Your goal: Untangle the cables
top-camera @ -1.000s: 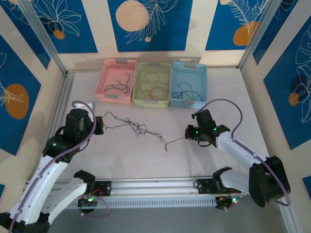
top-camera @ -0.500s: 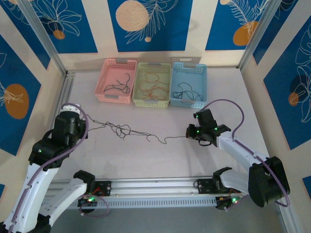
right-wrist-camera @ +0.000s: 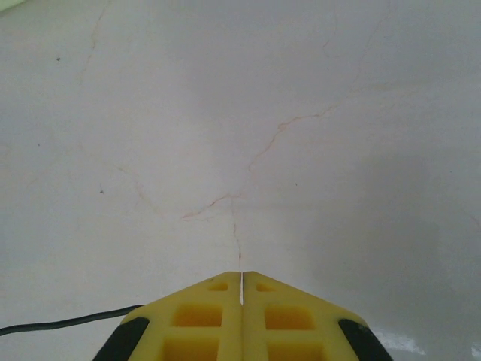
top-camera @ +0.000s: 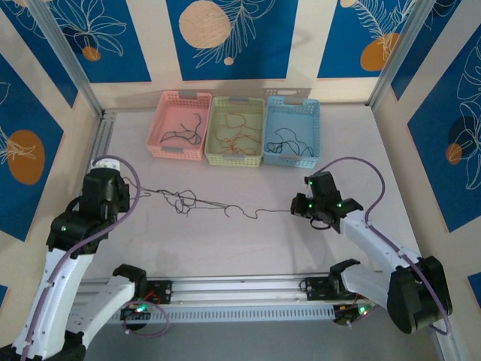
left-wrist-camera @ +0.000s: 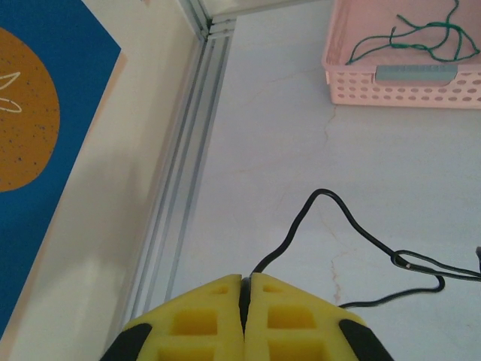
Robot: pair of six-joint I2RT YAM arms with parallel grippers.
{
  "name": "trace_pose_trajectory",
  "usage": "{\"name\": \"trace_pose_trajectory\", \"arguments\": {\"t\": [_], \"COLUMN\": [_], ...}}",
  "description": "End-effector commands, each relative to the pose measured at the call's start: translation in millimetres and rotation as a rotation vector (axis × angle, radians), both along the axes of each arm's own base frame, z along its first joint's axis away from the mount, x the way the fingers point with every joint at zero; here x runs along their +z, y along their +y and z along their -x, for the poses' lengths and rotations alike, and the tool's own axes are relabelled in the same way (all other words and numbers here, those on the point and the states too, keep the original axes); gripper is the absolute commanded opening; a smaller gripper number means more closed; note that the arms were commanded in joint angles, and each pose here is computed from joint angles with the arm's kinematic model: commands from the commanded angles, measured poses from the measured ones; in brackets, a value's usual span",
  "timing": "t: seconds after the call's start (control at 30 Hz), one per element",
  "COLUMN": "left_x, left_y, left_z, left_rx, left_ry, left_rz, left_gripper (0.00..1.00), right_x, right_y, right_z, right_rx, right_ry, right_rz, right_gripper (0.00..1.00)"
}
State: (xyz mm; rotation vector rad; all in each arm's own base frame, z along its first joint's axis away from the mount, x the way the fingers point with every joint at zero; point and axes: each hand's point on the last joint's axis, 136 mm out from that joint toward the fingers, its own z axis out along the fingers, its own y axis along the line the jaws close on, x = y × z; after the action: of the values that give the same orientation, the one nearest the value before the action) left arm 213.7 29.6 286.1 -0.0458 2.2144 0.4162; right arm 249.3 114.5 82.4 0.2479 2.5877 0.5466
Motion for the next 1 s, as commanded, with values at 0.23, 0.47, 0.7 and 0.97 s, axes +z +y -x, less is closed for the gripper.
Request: {"name": "trace_pose_trajectory", "arguments": {"t": [0.23, 0.47, 0.7, 0.97], "left_x": [-5, -26, -42, -44], "left_y": [13, 12, 4, 2], "left_z": [6, 8, 3, -2], "left_rx": [0.074, 0.077, 0.077, 0.068], "left_ry": [0.042, 0.103, 0.160, 0.156], "left_rz": [0.033, 0.068, 0.144, 0.157], "left_gripper": [0.00, 0.00, 0.00, 0.00], "right_x": [-1, 9, 15, 24], "right_y": [-36, -44, -54, -65], "right_z": [13, 17, 20, 23], "right_rx": [-0.150, -0.194, -0.245, -0.313], "right_ry": [-0.039, -0.102, -0.146, -0.210], "right_rz": [0.022, -0.010, -0.042, -0.097], "right_gripper": [0.00, 0.00, 0.00, 0.00]}}
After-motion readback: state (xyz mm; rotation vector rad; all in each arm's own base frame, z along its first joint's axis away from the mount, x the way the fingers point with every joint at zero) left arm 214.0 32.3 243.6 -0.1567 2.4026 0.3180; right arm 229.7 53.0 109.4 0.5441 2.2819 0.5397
